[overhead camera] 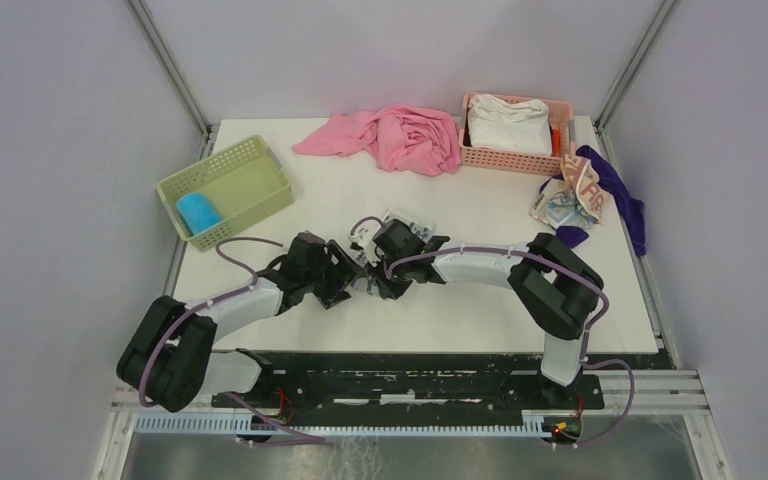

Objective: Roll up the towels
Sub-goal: Roll the towel at the center of the board.

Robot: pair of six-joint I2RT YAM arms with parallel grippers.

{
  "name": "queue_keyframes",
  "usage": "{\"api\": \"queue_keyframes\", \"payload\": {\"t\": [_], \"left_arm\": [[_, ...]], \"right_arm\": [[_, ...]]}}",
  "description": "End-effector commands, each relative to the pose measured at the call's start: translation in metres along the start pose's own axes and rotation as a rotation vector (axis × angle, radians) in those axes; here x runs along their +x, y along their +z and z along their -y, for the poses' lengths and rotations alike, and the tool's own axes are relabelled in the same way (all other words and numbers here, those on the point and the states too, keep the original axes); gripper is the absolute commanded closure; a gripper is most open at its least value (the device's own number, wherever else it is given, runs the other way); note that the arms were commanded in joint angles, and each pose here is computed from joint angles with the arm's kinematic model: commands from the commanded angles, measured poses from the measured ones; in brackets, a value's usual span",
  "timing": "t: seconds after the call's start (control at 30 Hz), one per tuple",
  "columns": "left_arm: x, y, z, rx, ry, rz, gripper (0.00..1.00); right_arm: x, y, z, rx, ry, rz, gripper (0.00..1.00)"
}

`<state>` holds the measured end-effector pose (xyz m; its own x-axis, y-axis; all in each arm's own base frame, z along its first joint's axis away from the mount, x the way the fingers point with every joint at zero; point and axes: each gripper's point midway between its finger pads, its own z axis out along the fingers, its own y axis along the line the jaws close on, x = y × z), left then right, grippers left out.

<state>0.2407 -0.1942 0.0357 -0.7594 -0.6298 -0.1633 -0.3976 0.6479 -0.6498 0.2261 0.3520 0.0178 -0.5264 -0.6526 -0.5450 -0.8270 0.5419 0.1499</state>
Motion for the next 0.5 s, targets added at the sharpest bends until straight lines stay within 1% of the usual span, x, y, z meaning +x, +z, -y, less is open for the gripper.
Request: {"api": "queue_keyframes", "payload": {"t": [0.0,0.17,0.3,0.47], "left_arm": [[0.004,0.007,0.0,-0.058,-0.052,0.011,0.19],[-0.004,0.016,-0.005,-0.104,-0.059,0.05,0.25],[-0.008,0.019,-0.018,-0.158,-0.071,0.078,0.35],[-0.009,0.017,-0.036,-0.212,-0.083,0.108,0.44]], "right_arm": [[0.003,-0.001,-0.015,-0.073,0.048,-0.001,0.87],[0.006,-0.005,-0.011,-0.054,0.039,0.003,0.84],[0.009,-0.007,-0.01,-0.044,0.04,0.005,0.83],[0.005,-0.011,-0.01,-0.038,0.04,0.026,0.82]]}}
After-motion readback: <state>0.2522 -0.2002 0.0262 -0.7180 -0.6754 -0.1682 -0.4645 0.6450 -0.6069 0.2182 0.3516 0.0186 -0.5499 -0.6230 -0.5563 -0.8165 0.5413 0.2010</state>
